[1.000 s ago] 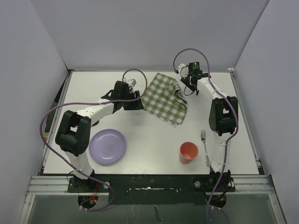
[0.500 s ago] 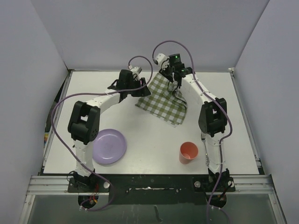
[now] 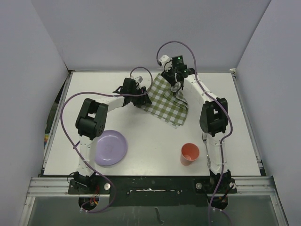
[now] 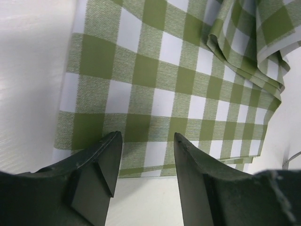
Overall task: Set the dinner table for one person
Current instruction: Flatten out the napkin at the center of the board.
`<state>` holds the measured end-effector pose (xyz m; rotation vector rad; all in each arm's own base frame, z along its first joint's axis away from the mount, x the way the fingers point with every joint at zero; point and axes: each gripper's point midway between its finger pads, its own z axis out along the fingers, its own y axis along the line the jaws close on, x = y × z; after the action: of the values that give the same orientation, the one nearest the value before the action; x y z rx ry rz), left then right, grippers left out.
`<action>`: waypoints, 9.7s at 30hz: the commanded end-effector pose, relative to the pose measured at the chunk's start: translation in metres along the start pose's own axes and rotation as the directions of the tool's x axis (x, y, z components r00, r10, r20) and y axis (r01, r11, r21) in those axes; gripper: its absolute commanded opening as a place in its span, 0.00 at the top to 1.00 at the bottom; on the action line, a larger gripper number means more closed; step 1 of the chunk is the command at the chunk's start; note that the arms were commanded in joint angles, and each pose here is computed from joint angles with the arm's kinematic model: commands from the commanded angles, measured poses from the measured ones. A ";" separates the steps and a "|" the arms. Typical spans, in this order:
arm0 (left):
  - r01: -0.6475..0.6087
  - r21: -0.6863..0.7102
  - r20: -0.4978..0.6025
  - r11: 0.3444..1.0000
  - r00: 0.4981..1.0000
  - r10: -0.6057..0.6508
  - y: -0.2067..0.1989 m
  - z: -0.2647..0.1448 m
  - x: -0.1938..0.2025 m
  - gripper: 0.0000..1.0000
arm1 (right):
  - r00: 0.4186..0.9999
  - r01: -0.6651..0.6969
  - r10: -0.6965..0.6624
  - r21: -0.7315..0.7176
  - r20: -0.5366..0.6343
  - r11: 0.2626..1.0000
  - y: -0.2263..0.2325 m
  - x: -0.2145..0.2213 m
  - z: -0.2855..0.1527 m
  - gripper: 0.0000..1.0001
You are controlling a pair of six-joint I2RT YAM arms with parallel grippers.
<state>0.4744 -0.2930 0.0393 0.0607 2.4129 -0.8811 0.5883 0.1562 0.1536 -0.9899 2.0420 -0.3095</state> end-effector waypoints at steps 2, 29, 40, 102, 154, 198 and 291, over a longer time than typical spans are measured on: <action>0.021 -0.075 -0.011 0.997 1.000 -0.022 0.026 0.003 0.008 0.53 | 0.998 -0.026 0.032 -0.094 0.056 0.995 0.048 -0.034 0.020 0.35; 0.025 -0.075 -0.006 0.997 1.000 -0.026 0.024 -0.008 0.003 0.54 | 0.983 -0.053 0.036 -0.095 -0.180 0.994 0.016 0.088 0.020 0.38; -0.009 -0.080 0.000 0.997 1.000 0.009 0.025 -0.011 -0.003 0.54 | 0.984 0.002 0.002 0.023 -0.179 1.000 -0.045 0.104 -0.030 0.40; -0.097 -0.185 0.204 0.978 0.970 0.135 -0.015 -0.138 -0.097 0.33 | 0.980 0.038 -0.048 -0.053 -0.194 0.998 -0.004 0.118 0.015 0.97; -0.144 -0.211 0.249 0.967 0.949 0.196 -0.009 -0.182 -0.104 0.05 | 0.984 0.109 -0.145 -0.302 -0.099 0.947 0.095 0.012 -0.104 1.00; 0.093 -0.279 0.233 0.956 0.972 -0.026 0.068 -0.190 -0.087 0.02 | 0.944 0.018 -0.211 -0.598 -0.253 0.801 0.223 0.106 -0.049 1.00; -0.105 -0.282 -0.523 0.954 0.850 -0.061 0.044 -0.125 0.165 1.00 | 0.958 0.047 -0.131 -0.314 -0.253 0.948 0.101 0.095 -0.009 1.00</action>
<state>0.3417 -0.2307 0.0150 0.2055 2.8437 -0.5829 0.4903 0.1380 0.0469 -1.2641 2.3984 -0.1549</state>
